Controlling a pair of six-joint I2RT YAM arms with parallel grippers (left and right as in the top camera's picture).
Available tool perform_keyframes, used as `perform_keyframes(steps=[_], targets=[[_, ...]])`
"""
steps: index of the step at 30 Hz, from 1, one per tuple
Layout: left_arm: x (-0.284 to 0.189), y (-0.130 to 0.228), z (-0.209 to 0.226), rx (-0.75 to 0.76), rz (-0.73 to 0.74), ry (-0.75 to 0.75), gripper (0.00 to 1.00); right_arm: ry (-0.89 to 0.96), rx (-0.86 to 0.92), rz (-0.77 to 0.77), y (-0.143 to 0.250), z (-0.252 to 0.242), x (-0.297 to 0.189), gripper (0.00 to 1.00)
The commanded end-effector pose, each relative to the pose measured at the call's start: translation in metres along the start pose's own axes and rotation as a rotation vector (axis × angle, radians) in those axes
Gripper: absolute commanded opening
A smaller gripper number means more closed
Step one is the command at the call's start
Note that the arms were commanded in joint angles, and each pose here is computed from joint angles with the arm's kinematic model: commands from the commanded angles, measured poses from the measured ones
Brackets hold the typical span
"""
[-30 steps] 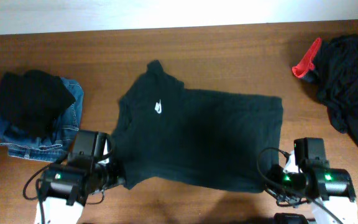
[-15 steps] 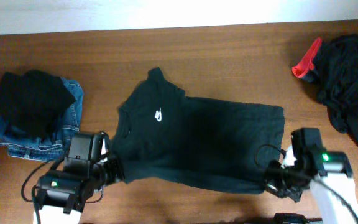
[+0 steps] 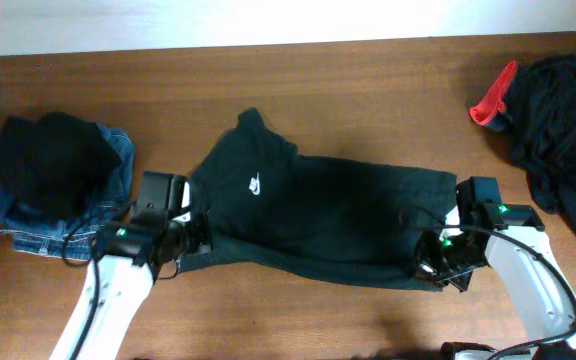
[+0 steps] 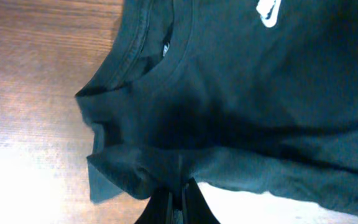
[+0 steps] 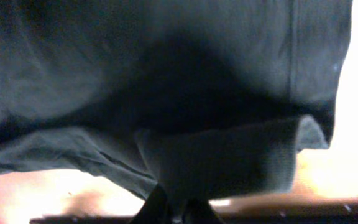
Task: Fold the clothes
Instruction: 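Fold the shirt bottom upward toward the collar with both grippers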
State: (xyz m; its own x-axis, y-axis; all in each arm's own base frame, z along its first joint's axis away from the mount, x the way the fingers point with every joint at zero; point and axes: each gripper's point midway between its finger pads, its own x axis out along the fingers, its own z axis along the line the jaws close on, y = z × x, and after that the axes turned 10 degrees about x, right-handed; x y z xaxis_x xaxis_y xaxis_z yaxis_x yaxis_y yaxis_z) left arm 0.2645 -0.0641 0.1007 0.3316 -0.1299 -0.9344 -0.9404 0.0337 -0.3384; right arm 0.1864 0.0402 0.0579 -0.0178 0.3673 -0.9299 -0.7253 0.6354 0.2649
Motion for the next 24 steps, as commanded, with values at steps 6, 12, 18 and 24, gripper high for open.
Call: perform_keyframes(steps=[6, 12, 18, 24], targets=[[0.027, -0.019, 0.002, 0.115, 0.004, -0.019, 0.01, -0.016, 0.088, -0.139, -0.033, 0.009, -0.007, 0.15], [0.039, -0.032, 0.005, 0.122, -0.028, -0.036, 0.01, 0.045, 0.153, -0.239, -0.051, -0.002, -0.010, 0.17], [0.047, -0.030, 0.007, 0.147, -0.007, -0.051, 0.01, 0.082, 0.164, -0.258, -0.060, -0.007, -0.006, 0.17], [0.053, -0.028, 0.008, 0.146, 0.011, -0.053, 0.01, 0.120, 0.173, -0.174, -0.050, -0.013, 0.008, 0.48]])
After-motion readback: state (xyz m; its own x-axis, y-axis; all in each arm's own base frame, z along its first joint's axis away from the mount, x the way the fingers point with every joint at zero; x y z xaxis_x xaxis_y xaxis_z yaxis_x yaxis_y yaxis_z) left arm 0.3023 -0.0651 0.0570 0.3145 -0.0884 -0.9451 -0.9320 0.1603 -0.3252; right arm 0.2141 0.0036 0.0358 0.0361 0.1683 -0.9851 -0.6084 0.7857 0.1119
